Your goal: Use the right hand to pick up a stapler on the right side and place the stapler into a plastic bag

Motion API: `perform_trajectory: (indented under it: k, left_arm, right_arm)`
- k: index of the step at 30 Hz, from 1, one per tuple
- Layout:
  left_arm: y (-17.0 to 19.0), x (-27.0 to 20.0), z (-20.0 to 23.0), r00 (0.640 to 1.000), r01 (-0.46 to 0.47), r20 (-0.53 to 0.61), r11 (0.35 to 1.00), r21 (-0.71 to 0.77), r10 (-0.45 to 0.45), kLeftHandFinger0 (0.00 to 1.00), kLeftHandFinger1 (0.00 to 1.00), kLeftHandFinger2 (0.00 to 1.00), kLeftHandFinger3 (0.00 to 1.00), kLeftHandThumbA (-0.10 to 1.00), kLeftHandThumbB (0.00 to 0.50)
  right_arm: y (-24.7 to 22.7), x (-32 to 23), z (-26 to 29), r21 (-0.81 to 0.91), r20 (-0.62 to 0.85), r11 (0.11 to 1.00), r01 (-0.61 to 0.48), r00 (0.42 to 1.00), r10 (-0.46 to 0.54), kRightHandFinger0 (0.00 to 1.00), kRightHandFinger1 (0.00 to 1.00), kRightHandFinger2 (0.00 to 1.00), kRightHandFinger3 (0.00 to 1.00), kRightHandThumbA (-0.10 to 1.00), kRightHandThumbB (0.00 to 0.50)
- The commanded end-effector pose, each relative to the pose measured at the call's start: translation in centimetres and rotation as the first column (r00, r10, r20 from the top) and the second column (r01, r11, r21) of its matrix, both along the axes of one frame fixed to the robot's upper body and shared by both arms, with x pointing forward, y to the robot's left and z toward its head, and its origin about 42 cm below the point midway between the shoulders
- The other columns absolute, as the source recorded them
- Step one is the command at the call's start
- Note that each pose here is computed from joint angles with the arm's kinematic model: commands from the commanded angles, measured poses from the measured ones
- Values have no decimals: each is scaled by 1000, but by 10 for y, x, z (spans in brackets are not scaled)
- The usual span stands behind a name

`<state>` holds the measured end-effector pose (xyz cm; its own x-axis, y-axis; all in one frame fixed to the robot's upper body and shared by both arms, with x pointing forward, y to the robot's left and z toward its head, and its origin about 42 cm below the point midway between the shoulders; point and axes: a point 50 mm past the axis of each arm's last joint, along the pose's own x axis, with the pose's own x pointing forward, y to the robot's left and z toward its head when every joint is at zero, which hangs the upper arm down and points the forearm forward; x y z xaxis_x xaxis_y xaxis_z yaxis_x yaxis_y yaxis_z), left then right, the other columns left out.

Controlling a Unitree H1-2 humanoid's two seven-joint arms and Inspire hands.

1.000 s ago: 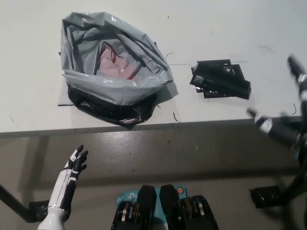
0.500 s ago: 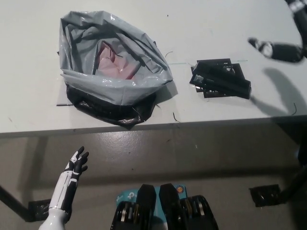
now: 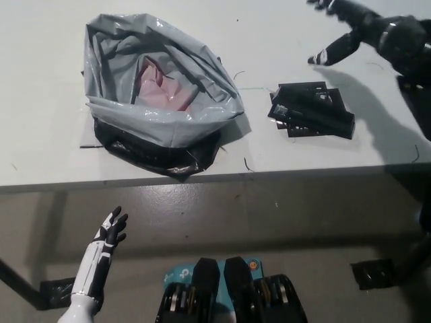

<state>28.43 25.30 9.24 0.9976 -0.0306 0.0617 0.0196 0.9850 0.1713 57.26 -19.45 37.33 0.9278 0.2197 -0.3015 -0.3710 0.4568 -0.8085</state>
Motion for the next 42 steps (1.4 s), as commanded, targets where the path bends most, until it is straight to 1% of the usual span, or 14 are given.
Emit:
perform_trajectory:
  k: [1,9,13,17,22,28,31,34,36,37,38,39,40,42]
  left_arm:
    - [-4,0,16,995,37,96,999,-6,-36,1000,1000,1000,1000,1000,495]
    - [-5,0,20,994,41,101,999,0,-41,1000,1000,1000,1000,1000,495]
    - [-5,0,21,993,43,111,999,10,-43,1000,1000,1000,1000,1000,481]
    - [-7,0,21,992,47,116,999,4,-47,1000,1000,1000,1000,1000,488]
    - [-7,-1,21,992,44,120,999,10,-45,1000,1000,1000,1000,1000,498]
    - [-6,-2,19,992,43,118,999,8,-43,1000,1000,1000,1000,1000,496]
    - [-7,-2,19,992,47,120,999,3,-47,1000,1000,1000,1000,1000,486]
    - [-8,-2,18,992,48,115,999,2,-48,1000,1000,1000,1000,1000,489]
    - [-8,-3,18,993,45,113,999,12,-46,1000,1000,1000,1000,1000,485]
    - [-8,-3,18,993,45,113,999,15,-46,1000,1000,1000,1000,1000,487]
    - [-8,-3,18,992,45,113,999,15,-46,1000,1000,1000,1000,1000,487]
    - [-8,-3,19,993,45,113,999,13,-46,995,1000,1000,1000,1000,492]
    - [-8,-2,19,993,43,114,999,16,-44,975,1000,1000,1000,1000,492]
    - [-7,-1,20,993,41,112,999,19,-43,966,1000,1000,1000,996,491]
  right_arm:
    - [20,11,25,-78,-58,997,23,998,-28,1000,1000,1000,1000,747,455]
    - [24,14,-21,-191,-138,982,-6,990,-21,1000,1000,1000,1000,939,492]
    - [20,13,-45,-130,-192,991,29,980,-54,1000,1000,1000,1000,845,465]
    - [18,12,-65,-165,-204,985,49,976,-82,1000,1000,1000,1000,868,500]
    - [15,10,-81,-216,-215,975,53,971,-100,1000,1000,1000,1000,876,483]
    - [16,6,-104,-226,-218,970,89,966,-140,1000,1000,1000,1000,765,500]
    - [15,5,-111,-248,-192,965,83,972,-133,1000,1000,1000,1000,813,482]
    - [12,4,-119,-189,-124,973,131,980,-156,1000,1000,1000,1000,711,444]
    - [8,4,-123,-150,-3,976,155,988,-157,1000,1000,1000,1000,653,358]
    - [6,4,-123,-136,52,976,173,985,-167,922,953,939,1000,575,296]
    - [6,4,-123,-128,91,974,187,980,-176,922,953,939,1000,575,296]
    - [5,4,-122,-105,142,975,195,973,-180,556,633,707,901,474,274]
    - [5,3,-120,-44,199,977,206,961,-194,70,167,330,485,329,222]
    - [4,3,-116,27,243,976,216,946,-216,1,113,324,384,262,194]
